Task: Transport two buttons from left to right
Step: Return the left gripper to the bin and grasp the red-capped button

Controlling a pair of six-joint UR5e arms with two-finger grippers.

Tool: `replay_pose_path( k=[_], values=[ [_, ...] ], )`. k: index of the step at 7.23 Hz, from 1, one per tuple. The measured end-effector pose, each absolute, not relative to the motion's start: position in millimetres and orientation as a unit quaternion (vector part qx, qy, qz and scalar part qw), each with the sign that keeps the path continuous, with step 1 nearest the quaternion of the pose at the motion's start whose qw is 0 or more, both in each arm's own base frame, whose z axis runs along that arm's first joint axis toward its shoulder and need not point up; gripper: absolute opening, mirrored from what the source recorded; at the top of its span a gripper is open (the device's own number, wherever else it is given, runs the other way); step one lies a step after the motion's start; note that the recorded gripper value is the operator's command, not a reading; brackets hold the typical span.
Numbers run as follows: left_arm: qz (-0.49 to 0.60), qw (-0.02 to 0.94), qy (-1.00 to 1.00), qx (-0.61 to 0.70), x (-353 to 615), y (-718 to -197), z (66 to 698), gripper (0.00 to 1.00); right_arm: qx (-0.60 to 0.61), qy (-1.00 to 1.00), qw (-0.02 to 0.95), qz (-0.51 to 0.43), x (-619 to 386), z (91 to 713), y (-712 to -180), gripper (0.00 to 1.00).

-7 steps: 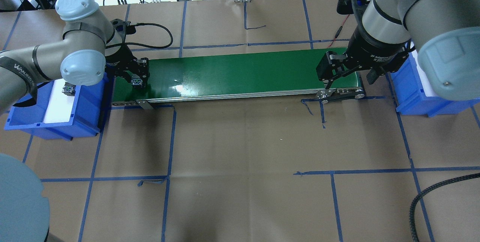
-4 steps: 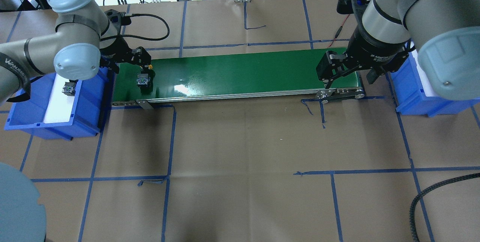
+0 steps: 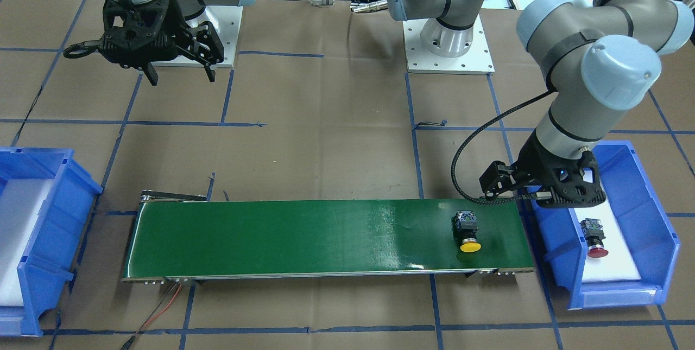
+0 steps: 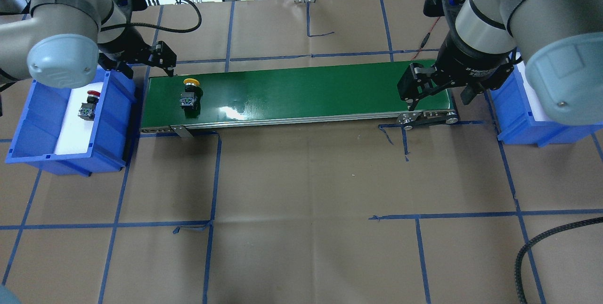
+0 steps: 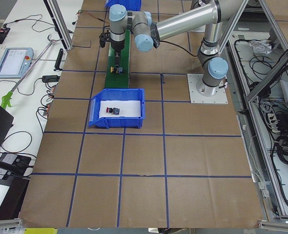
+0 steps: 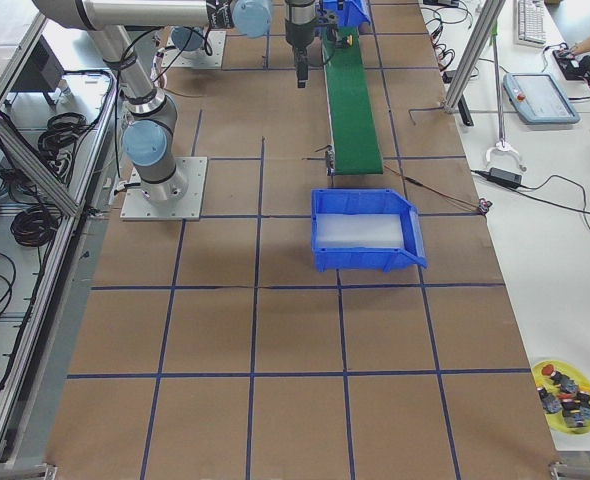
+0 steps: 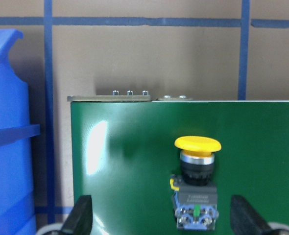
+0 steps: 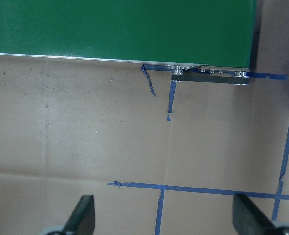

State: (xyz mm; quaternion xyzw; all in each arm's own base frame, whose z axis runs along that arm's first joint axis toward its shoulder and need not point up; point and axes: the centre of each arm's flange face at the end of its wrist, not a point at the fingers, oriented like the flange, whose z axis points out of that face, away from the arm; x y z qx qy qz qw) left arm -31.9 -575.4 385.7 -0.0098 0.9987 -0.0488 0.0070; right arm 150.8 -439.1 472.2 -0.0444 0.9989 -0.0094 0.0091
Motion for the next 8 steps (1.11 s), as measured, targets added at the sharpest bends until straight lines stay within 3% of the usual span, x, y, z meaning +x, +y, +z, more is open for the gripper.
replay_pose_path(
  k=[3, 8],
  values=[
    [-0.035, 0.006, 0.999, -0.013, -9, -571, 417, 1.0, -0.044, 0.999, 0.009, -0.009, 151, 472, -440, 1.0],
    [-0.016, 0.005, 1.0, 0.023, 159, -562, 398, 1.0, -0.046, 0.999, 0.008, -0.011, 151, 475, -442, 1.0]
  ],
)
